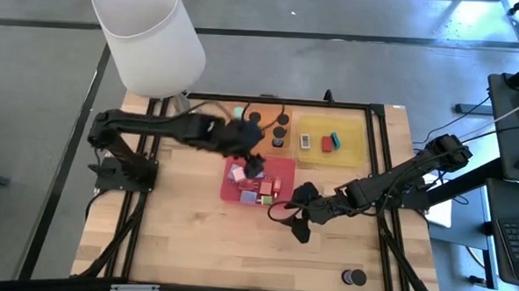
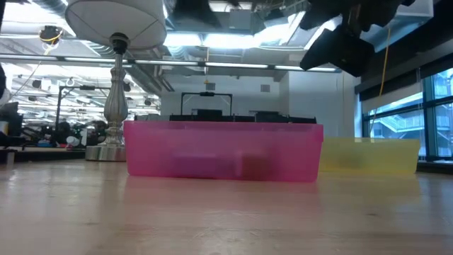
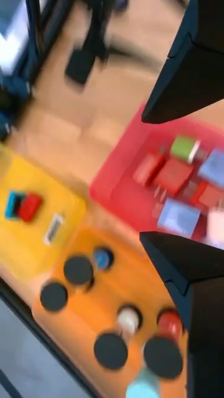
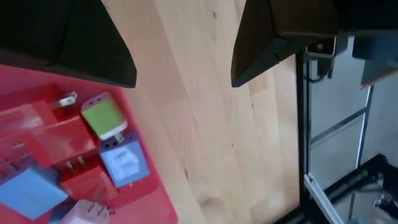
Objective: Pick & Place Office items
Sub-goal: Put the blue hourglass into the orange bin
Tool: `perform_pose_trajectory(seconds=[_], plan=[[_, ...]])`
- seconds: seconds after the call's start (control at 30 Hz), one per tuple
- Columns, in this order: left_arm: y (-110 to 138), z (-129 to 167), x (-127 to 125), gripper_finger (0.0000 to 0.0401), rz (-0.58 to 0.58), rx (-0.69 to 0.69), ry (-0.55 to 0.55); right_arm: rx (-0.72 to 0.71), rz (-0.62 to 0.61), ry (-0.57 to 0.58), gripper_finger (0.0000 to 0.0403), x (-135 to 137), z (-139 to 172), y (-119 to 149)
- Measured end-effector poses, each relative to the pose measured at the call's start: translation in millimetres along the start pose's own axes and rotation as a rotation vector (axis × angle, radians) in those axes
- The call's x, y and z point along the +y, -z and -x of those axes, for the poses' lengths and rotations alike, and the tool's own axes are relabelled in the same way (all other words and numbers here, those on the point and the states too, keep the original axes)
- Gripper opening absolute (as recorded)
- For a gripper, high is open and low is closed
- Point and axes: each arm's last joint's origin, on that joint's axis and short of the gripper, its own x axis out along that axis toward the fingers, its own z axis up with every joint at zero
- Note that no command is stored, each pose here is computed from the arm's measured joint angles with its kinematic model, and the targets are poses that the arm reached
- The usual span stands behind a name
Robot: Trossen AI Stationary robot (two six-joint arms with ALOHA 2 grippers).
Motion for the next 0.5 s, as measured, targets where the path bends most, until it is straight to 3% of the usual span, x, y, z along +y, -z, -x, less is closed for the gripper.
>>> perform_pose_trajectory(seconds=[0.1,0.27,0.5], plan=[[13,23,-24,0.0294,-0.009,-0.042,0.039,-0.029,-0.028,0.004,0.0265,1,0,-2],[37,53,-56,0.0294,-0.013,-0.111,0.065,-0.058,-0.213,-0.014,0.0265,3,0,-4],[65,75,-87,0.0294,0.023,-0.161,0.092,-0.118,-0.362,-0.044,0.0265,3,0,-12]])
